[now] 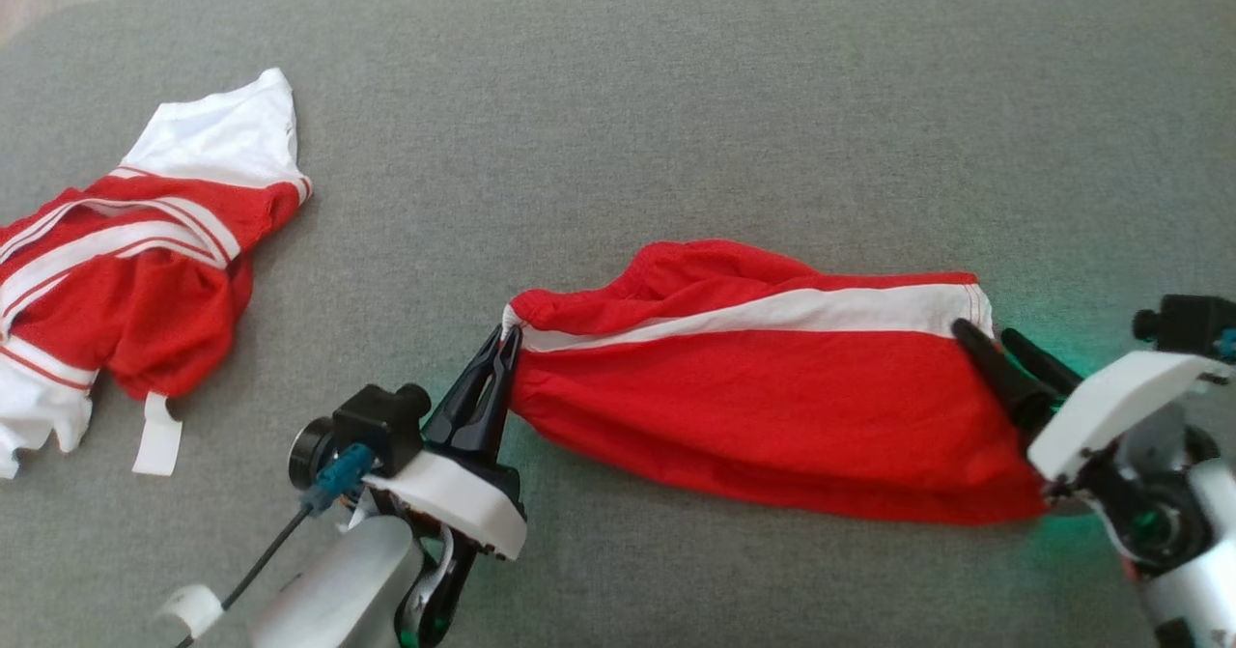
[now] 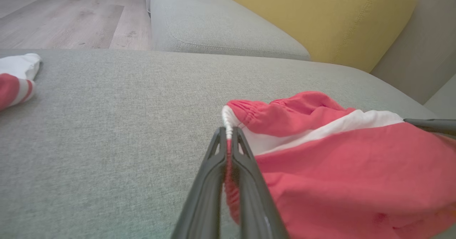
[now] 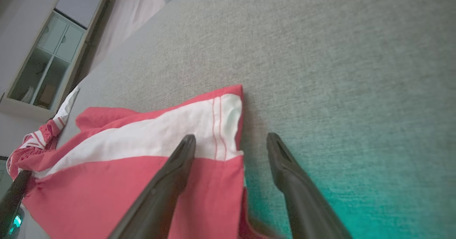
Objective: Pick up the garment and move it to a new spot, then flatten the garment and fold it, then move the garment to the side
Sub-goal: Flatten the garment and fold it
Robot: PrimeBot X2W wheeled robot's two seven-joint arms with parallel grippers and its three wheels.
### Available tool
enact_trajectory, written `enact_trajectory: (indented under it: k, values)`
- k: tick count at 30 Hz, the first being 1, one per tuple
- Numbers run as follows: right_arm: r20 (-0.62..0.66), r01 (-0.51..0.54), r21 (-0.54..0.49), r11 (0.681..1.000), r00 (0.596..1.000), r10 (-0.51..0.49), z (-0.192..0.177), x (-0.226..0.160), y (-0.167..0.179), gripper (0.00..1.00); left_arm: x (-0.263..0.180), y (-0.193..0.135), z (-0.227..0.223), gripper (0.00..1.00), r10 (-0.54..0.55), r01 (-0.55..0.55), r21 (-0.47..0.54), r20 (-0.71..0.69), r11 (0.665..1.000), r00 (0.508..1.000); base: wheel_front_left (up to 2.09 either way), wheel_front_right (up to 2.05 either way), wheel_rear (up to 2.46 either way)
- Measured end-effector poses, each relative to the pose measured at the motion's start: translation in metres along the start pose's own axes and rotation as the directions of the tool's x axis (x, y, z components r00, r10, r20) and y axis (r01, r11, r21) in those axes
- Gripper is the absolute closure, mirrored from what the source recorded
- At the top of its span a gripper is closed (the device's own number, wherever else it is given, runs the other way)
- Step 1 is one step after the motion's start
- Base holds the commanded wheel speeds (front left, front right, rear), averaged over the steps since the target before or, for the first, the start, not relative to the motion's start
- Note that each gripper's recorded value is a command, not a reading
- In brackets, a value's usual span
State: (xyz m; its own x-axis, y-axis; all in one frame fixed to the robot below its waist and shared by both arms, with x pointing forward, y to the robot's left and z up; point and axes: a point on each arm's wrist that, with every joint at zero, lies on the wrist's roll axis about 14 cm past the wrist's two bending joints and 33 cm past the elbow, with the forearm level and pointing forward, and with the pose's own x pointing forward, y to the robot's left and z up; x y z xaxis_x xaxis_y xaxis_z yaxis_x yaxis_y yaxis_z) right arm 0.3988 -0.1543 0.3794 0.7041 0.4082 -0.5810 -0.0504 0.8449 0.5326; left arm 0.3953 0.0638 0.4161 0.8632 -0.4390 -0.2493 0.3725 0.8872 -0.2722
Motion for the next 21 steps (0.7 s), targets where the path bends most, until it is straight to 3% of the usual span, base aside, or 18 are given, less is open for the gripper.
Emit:
enact_trajectory:
  k: [8,9,10,11,12,16,21]
  values:
    - [-0.021,-0.030,0.072,0.997,0.999,0.031,0.011,0.008,0.003,0.00,-0.001,0.000,-0.006,1.00,0.000,0.000,-0.011,-0.010,1.000,1.000,0.00,0.00,0.00]
    - [-0.017,-0.037,0.081,0.996,0.999,0.038,0.012,0.009,0.005,0.13,-0.002,0.000,-0.006,1.00,0.001,-0.001,-0.013,-0.010,1.000,1.000,0.00,0.00,0.00]
    - [-0.015,-0.044,0.092,0.995,0.999,0.045,0.013,0.010,0.007,0.45,-0.002,0.001,-0.005,1.00,0.002,-0.002,-0.014,-0.008,1.000,1.000,0.00,0.00,0.00]
    - [-0.013,-0.051,0.105,0.993,0.999,0.053,0.012,0.010,0.009,0.96,-0.002,0.002,-0.004,1.00,0.006,-0.006,-0.011,-0.006,1.000,1.000,0.00,0.00,0.00]
    - [-0.013,-0.057,0.113,0.992,0.998,0.059,0.012,0.011,0.011,1.00,-0.002,0.002,-0.004,1.00,0.008,-0.008,-0.008,-0.003,1.000,1.000,0.00,0.00,0.00]
    - [-0.009,-0.073,0.126,0.989,0.997,0.075,0.013,0.008,0.016,1.00,-0.002,0.001,-0.001,1.00,0.009,-0.009,-0.003,0.004,1.000,1.000,0.00,0.00,0.00]
    - [0.099,-0.104,0.093,0.990,0.991,0.095,0.037,-0.007,0.022,1.00,0.000,-0.006,0.014,1.00,-0.016,0.015,0.016,0.050,1.000,0.999,0.00,0.00,0.00]
